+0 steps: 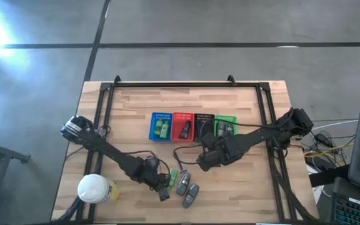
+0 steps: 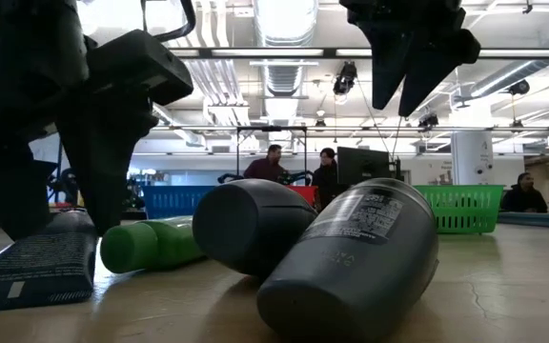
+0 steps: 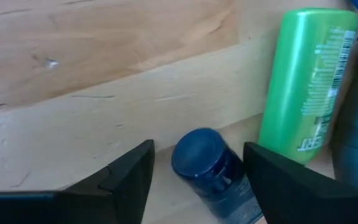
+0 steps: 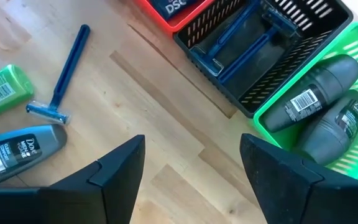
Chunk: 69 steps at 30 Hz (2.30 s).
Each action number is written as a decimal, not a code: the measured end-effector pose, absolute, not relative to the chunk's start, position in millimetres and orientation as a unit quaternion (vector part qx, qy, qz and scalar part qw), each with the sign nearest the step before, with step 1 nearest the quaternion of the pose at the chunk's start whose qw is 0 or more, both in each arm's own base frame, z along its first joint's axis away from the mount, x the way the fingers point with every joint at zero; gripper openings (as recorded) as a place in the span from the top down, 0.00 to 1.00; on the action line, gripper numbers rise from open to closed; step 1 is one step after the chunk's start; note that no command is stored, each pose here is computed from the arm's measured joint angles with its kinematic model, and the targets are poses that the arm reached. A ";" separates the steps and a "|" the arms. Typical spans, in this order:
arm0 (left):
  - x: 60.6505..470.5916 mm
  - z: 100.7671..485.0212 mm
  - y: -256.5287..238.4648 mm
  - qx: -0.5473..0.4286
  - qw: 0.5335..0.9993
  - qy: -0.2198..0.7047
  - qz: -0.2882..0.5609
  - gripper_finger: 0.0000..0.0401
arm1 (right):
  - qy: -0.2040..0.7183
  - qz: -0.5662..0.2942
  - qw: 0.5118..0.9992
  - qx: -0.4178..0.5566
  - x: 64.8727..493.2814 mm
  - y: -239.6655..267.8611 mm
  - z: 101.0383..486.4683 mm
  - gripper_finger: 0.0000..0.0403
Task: Pick & Place Travel size toiletries
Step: Put the blue shave cream into the red bin
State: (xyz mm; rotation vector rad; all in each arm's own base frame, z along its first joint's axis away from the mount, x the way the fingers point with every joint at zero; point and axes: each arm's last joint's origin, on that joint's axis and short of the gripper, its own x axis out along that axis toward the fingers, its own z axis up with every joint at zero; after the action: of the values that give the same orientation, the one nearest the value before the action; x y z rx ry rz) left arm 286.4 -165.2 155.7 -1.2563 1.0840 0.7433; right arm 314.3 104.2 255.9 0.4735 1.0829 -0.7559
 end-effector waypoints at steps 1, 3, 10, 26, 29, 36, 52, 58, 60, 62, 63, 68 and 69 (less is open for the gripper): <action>286.4 155.7 -165.2 -0.543 0.614 0.472 0.324 0.40 | 0.499 -0.347 0.764 0.217 314.3 104.2 255.9 0.37; 286.0 155.6 -165.0 -0.541 0.613 0.474 0.326 0.45 | 0.500 -0.345 0.765 0.213 314.3 104.2 255.9 0.38; 284.3 155.6 -164.2 -0.539 0.612 0.478 0.327 0.61 | 0.507 -0.346 0.762 0.206 312.7 103.5 251.3 0.42; 301.5 187.9 -163.7 -0.162 0.815 0.556 -0.012 0.61 | 0.528 -0.340 0.752 0.203 308.6 104.2 242.5 0.40; 300.5 201.5 -176.1 -0.032 0.816 0.554 -0.162 0.59 | 0.535 -0.333 0.749 0.207 308.0 106.1 242.3 0.38; 291.1 207.5 -181.0 0.160 0.780 0.543 -0.264 0.45 | 0.535 -0.334 0.744 0.222 306.8 109.5 242.2 0.37; 291.1 172.1 -170.2 0.258 0.730 0.557 -0.299 0.25 | 0.519 -0.355 0.733 0.259 307.3 109.9 242.3 0.40; 290.9 169.2 -168.3 0.255 0.732 0.558 -0.296 0.31 | 0.520 -0.355 0.733 0.260 307.3 109.8 242.4 0.36; 292.5 169.8 -169.5 0.253 0.739 0.550 -0.297 0.34 | 0.520 -0.355 0.732 0.259 307.2 109.8 242.4 0.35; 293.8 170.2 -171.1 0.247 0.745 0.543 -0.300 0.36 | 0.521 -0.354 0.733 0.257 307.1 109.7 242.3 0.34; 294.5 170.5 -172.1 0.242 0.748 0.538 -0.302 0.38 | 0.522 -0.353 0.733 0.256 307.1 109.7 242.3 0.34; 294.8 169.4 -172.6 0.241 0.751 0.533 -0.305 0.44 | 0.522 -0.353 0.733 0.255 306.9 109.8 242.3 0.35; 293.9 168.2 -172.2 0.242 0.750 0.535 -0.305 0.45 | 0.522 -0.353 0.733 0.255 306.9 109.8 242.3 0.35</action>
State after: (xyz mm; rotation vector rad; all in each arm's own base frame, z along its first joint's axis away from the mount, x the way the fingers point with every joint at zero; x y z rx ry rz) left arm 293.9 -172.2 168.2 0.5284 1.1697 -0.6672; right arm 306.9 109.8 242.3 0.5616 1.1486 -0.7764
